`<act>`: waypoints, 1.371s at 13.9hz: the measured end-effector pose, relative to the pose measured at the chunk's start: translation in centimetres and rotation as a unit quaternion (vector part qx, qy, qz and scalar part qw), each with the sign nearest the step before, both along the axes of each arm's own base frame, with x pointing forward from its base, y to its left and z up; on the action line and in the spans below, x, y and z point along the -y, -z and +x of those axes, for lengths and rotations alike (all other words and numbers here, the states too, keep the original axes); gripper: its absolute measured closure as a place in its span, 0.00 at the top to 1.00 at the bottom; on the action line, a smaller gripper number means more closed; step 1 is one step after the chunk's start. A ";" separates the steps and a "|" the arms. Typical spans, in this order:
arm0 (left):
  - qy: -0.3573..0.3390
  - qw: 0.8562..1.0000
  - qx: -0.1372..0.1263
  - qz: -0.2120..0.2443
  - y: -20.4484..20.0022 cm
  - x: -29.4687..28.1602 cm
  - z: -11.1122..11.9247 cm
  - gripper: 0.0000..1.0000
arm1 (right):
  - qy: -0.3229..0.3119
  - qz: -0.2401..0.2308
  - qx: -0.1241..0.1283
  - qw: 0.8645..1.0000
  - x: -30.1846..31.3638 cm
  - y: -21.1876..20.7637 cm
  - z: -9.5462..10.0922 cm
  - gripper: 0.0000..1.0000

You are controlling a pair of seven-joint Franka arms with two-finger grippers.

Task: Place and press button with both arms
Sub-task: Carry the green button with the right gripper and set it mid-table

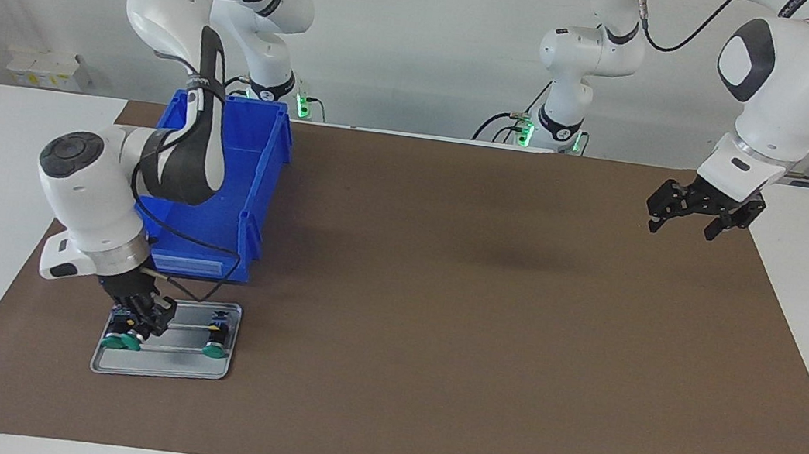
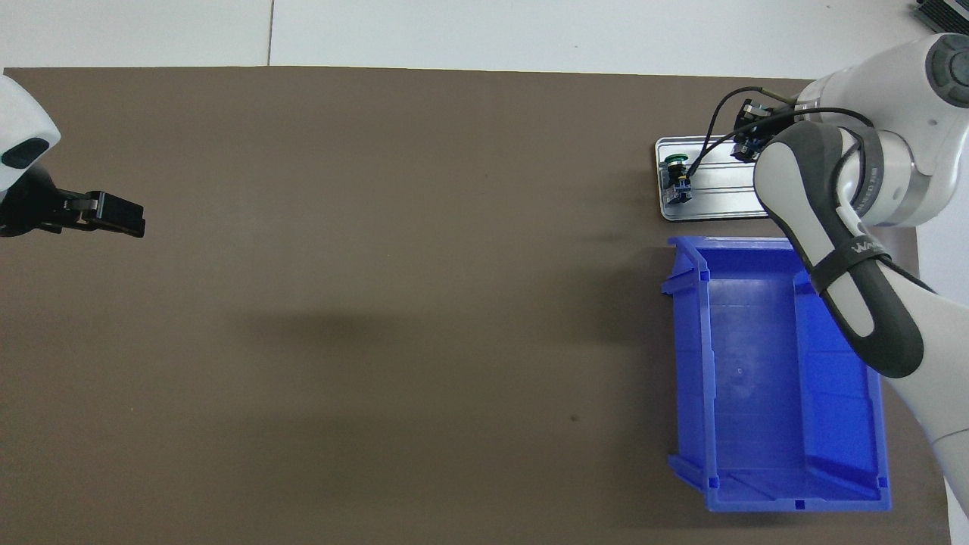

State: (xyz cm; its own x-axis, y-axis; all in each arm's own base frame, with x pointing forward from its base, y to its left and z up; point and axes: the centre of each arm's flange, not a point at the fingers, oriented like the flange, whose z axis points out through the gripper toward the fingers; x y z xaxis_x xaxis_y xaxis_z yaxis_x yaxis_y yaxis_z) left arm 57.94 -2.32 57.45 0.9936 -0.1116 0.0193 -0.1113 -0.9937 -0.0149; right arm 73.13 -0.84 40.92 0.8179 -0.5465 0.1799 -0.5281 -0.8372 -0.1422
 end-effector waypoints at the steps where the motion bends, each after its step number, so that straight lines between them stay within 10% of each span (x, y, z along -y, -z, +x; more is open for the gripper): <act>1: 0.000 1.000 0.000 0.000 0.0 0.0 0.0 1.00 | 0.046 0.013 0.001 0.999 -1.3 -1.2 0.2 0.33; 10: 0.000 1.000 0.000 0.000 0.0 0.0 0.0 1.00 | 0.335 0.098 -0.028 0.937 -26.7 -4.9 -5.2 0.33; 19: 0.010 1.000 0.003 0.000 -0.4 1.1 -0.2 1.00 | 0.402 0.092 -0.040 0.910 -46.6 4.4 -12.6 0.33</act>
State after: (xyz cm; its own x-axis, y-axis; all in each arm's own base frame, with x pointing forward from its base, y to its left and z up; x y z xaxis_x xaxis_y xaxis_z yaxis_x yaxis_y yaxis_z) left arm 57.73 -3.41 57.81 0.9911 -0.1306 0.0254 -0.1303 -0.9914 -0.0150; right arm 60.53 45.76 36.52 0.1463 -0.9891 -0.0179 -0.9743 -0.1410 -0.1757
